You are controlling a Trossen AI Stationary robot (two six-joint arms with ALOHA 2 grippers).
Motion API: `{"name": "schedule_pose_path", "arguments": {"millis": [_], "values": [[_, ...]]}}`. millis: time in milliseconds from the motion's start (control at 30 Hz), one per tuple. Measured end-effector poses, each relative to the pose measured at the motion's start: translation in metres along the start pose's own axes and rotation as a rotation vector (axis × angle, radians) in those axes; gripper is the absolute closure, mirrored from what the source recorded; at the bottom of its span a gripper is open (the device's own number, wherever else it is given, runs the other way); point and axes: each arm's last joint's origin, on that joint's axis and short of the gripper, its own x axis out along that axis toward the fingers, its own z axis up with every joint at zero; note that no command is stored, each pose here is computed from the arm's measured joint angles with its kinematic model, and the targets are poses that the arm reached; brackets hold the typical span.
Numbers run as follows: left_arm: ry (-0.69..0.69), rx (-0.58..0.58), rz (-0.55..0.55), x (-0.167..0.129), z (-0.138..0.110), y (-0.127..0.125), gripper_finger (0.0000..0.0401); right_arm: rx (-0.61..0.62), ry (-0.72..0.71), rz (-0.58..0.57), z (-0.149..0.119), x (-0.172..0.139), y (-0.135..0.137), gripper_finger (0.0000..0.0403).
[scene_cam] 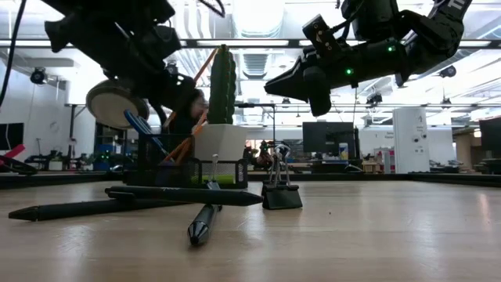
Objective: Pick and place office supplies into organizer
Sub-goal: Put the orange pencil into the black desk organizer
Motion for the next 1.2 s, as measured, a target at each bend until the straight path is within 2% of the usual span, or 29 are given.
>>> {"name": "schedule_pose_path", "arguments": {"millis": [233, 367, 600, 900, 1200], "values": [[-0.006, -0.07, 0.042, 0.012, 0.002, 0.003, 0.0401, 0.0, 0.0, 0.0, 0.0, 0.0, 0.0, 0.0355], [-0.027, -0.167, 0.076, 0.018, 0.006, 0.005, 0.0401, 0.0, 0.0, 0.0, 0.0, 0.0, 0.0, 0.0355], [-0.04, -0.219, 0.15, 0.029, 0.004, 0.005, 0.0401, 0.0, 0.0, 0.0, 0.0, 0.0, 0.0, 0.0355], [-0.043, -0.191, 0.197, 0.04, -0.01, -0.008, 0.0401, 0.0, 0.0, 0.0, 0.0, 0.0, 0.0, 0.0355], [-0.061, -0.204, 0.236, 0.043, -0.014, -0.012, 0.0401, 0.0, 0.0, 0.0, 0.0, 0.0, 0.0, 0.0355]]}}
